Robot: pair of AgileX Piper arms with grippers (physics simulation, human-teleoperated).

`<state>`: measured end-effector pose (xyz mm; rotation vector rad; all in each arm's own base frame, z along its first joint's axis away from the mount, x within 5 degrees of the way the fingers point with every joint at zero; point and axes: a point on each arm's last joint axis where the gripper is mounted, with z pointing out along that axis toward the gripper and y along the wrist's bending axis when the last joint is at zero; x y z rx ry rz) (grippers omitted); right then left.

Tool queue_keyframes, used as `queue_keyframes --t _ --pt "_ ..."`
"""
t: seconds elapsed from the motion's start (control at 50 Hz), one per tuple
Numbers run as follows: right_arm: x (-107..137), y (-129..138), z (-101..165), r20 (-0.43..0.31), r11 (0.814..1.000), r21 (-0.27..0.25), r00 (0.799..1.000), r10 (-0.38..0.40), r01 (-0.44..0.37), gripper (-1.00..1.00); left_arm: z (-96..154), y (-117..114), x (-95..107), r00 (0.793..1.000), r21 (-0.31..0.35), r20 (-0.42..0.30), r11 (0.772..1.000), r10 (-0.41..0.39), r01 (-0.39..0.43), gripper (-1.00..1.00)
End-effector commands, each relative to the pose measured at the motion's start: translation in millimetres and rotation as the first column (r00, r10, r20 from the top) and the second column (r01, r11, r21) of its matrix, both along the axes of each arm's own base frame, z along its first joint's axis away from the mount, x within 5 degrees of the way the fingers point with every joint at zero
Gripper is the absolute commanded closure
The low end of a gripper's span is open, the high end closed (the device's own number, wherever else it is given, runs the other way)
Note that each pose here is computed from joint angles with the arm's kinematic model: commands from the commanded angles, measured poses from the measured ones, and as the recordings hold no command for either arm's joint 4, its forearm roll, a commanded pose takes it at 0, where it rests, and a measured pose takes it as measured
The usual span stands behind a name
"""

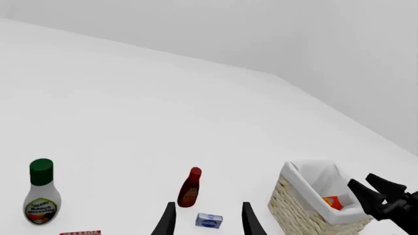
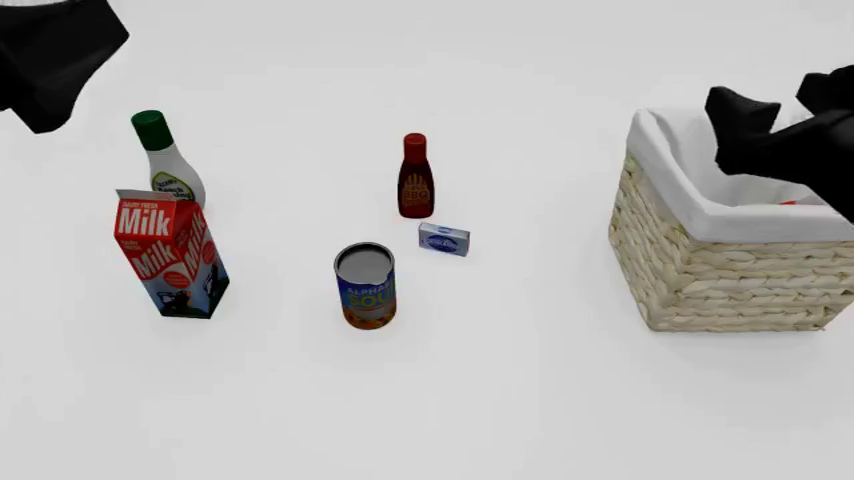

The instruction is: Pick the ketchup and place it in the basket.

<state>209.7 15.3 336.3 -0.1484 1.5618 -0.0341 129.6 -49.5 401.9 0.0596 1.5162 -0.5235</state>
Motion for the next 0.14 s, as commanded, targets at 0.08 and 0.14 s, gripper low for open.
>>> queue_keyframes --t 0.08,0.14 --pt "-60.5 9.4 -20.3 0.102 0.983 0.152 0.991 0.091 -0.106 -1.00 -4.0 -1.9 -2.1 1.000 -0.009 0.003 1.000 -0.019 0.019 -1.00" --pt "-68.2 8.4 -25.2 0.120 0.984 0.138 0.988 0.093 -0.109 -1.00 -5.4 -1.7 -2.2 1.000 -0.012 0.003 1.000 -0.018 0.018 -1.00"
